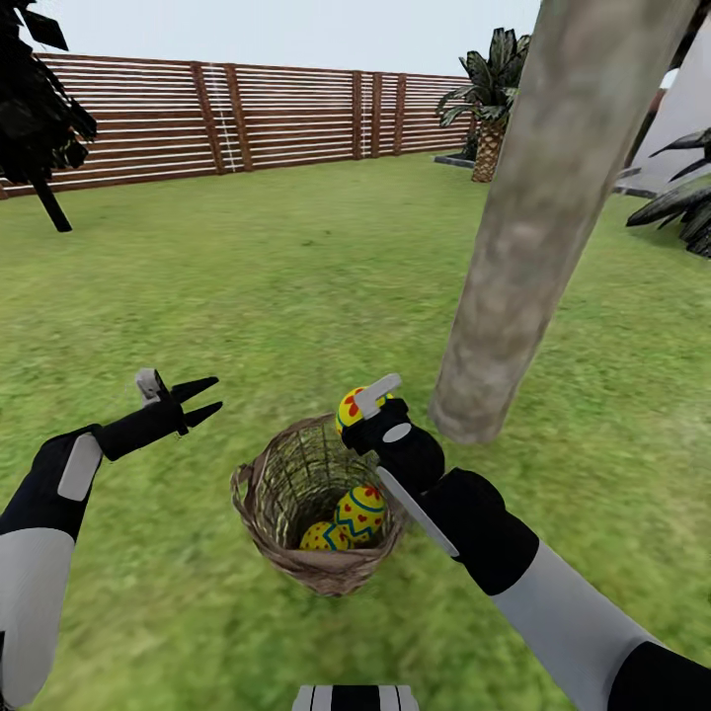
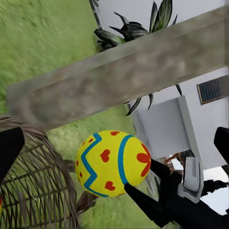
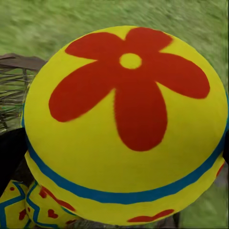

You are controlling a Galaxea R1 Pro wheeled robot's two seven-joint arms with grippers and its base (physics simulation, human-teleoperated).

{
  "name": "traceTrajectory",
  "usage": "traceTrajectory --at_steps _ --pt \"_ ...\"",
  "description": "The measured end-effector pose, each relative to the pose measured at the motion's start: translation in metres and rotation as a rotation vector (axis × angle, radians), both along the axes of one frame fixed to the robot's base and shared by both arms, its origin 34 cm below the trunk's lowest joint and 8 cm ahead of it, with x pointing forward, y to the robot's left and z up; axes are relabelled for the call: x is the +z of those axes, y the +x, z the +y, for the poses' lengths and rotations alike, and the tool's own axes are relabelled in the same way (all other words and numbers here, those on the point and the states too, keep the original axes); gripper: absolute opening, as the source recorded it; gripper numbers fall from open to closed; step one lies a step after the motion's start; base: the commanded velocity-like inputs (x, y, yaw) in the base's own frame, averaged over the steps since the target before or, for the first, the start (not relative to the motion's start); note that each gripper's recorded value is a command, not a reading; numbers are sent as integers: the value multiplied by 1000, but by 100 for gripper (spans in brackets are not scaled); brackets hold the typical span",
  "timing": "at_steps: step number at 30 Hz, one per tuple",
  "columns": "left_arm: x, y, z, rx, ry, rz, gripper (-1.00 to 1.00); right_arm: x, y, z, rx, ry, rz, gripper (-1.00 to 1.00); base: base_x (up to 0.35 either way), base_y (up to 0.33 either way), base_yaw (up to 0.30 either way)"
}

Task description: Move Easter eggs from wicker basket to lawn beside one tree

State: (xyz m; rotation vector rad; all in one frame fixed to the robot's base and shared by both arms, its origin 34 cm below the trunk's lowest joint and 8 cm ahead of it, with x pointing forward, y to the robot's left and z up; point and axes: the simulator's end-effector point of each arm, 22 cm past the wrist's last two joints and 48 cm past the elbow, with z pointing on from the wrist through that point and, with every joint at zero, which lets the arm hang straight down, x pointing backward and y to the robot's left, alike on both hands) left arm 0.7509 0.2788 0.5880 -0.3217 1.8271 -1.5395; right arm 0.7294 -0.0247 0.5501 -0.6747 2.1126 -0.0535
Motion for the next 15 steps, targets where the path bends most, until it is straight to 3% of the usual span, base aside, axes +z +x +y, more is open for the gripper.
traceTrajectory --at_steps 9,15 --pt "32 -4 0 0 0 -46 100 34 5 -13 -38 19 -42 -100 0 0 -194" --pt "50 -8 1 1 0 -74 100 48 3 -15 -41 16 -61 -100 0 0 -34"
